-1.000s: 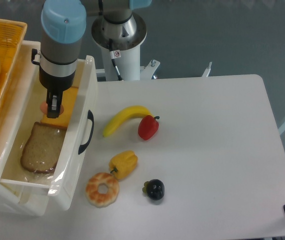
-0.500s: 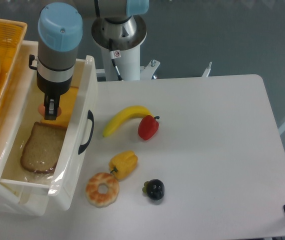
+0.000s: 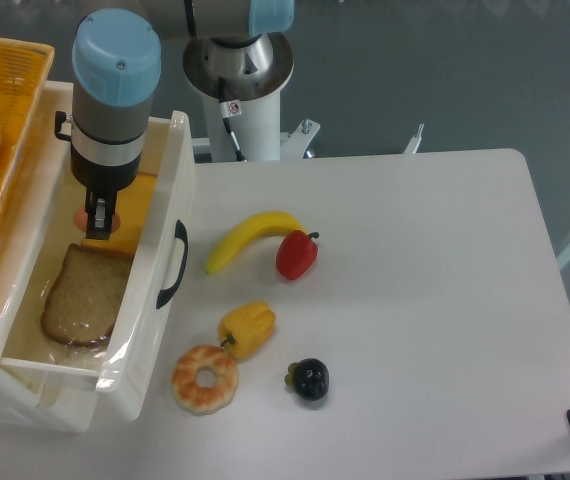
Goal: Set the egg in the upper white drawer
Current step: 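Open the gripper to release the egg inside the drawer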
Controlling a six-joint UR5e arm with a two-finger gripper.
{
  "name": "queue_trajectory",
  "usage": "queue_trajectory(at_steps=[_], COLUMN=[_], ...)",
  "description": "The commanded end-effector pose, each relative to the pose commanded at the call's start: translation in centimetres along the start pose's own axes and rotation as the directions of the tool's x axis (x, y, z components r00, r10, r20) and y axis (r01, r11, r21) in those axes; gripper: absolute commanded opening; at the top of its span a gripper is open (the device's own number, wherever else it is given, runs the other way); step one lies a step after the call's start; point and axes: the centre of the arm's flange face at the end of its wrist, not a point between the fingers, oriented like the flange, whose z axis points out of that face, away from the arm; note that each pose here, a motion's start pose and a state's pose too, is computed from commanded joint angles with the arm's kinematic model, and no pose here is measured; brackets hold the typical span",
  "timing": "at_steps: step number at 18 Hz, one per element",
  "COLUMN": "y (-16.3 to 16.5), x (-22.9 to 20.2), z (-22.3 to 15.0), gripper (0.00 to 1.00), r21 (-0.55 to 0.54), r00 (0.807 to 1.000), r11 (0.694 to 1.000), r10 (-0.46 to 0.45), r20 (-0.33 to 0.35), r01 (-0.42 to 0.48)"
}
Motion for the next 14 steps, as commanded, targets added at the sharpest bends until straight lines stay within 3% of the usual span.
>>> queue_trajectory(at_steps=[14], y=[0.00], x=[-0.03], z=[0.25], gripper=[0.59], r21=[0.000], r00=[1.000], r11=[1.000], r10=[-0.002], r20=[-0.005], r01=[0.002])
